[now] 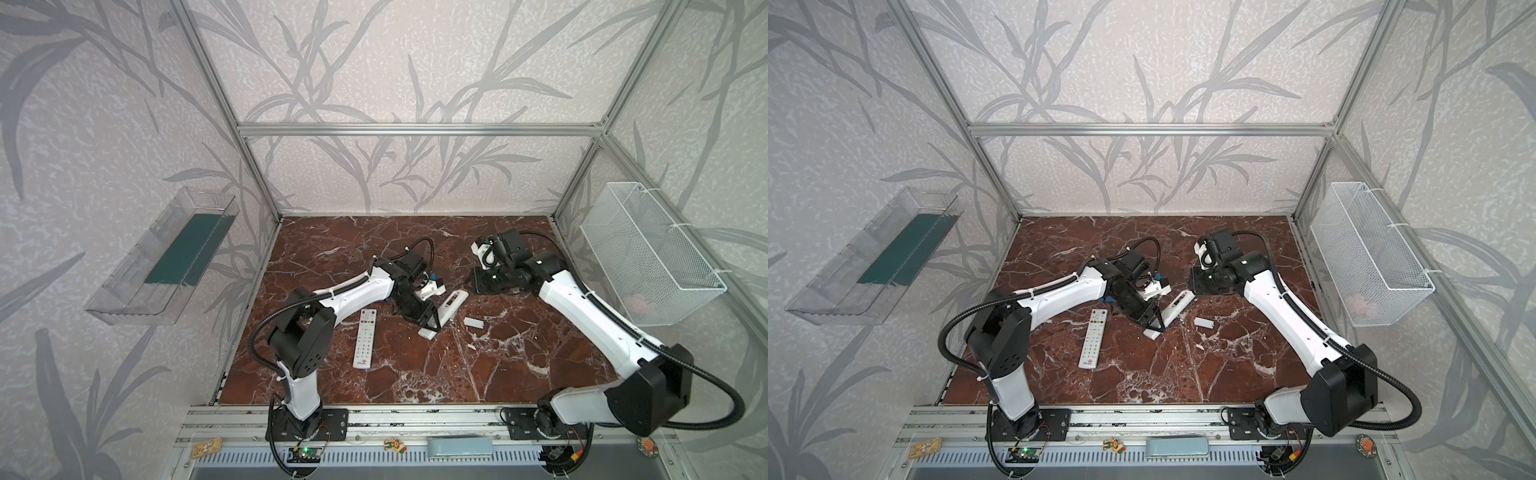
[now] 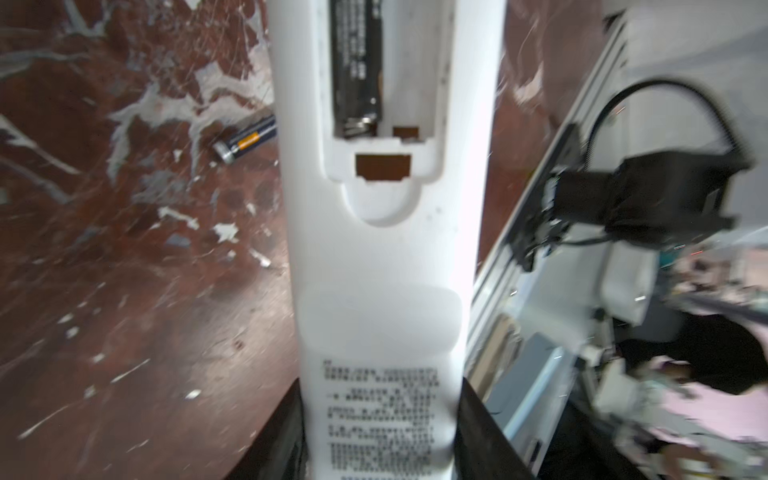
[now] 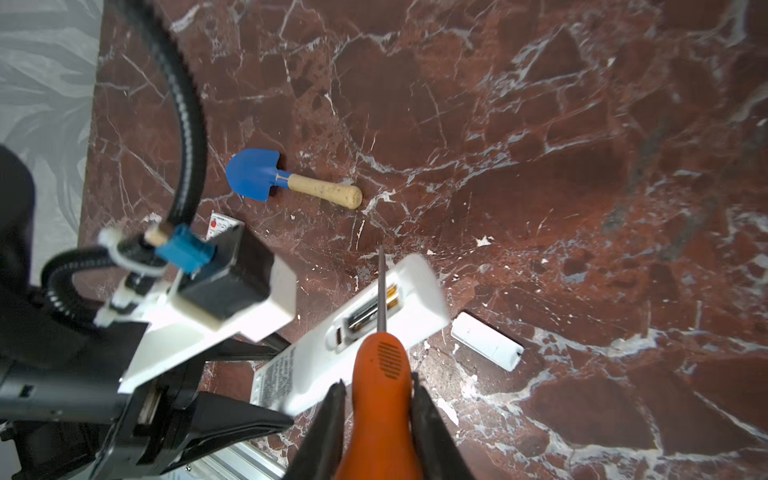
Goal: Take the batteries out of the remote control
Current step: 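Lower the remote with the left gripper while the right holds the screwdriver above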
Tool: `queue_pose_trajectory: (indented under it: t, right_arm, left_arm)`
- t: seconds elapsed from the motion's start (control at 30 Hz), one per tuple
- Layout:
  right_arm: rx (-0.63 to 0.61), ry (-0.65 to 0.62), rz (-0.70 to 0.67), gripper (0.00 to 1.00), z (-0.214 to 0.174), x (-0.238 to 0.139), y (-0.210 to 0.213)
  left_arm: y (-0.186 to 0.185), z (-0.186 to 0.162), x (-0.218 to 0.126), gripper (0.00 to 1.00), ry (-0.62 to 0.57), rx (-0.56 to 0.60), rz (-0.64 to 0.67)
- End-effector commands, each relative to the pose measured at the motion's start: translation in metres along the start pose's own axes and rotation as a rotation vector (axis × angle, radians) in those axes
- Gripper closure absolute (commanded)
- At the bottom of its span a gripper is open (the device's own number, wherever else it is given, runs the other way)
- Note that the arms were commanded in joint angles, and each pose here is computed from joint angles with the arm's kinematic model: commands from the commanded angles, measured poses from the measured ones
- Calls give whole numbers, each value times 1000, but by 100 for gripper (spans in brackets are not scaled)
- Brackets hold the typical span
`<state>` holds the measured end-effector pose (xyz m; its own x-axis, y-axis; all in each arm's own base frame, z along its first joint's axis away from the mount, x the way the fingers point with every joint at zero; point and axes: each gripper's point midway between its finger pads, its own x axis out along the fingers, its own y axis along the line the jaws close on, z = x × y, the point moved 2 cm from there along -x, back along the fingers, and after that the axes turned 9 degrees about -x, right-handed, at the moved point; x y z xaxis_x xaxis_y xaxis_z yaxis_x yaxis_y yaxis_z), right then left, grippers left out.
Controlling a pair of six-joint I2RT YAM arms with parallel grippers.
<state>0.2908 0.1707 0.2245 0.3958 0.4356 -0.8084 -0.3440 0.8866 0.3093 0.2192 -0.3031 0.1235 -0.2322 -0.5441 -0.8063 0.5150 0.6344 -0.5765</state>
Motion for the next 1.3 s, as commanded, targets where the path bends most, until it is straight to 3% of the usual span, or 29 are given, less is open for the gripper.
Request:
queue_pose_trajectory:
  t: [0.0,0.2,0.33,0.5,0.7,0.9,1.27]
  right_arm:
    - [29,-73,16,100,4,-20,-3]
    - [52,-68,94,100,-9,-33,3]
    - [51,-22,140,100,-25,-40,10]
    - [86,49,212,100,-51,-38,18]
    - [179,85,201,100,-77,-22,9]
    - [295,117,195,100,-95,-2,2]
    - [379,152,175,100,-114,14,-4]
  left_arm:
    - [20,-39,-9,95,111,300,216]
    - [53,-52,-5,98,132,591,496]
    - [69,-45,-4,100,126,676,631]
    - [74,-40,4,100,161,708,648]
    - [73,-43,23,100,204,747,598]
    - [72,-42,33,100,240,712,561]
    - [73,-42,39,100,260,674,541]
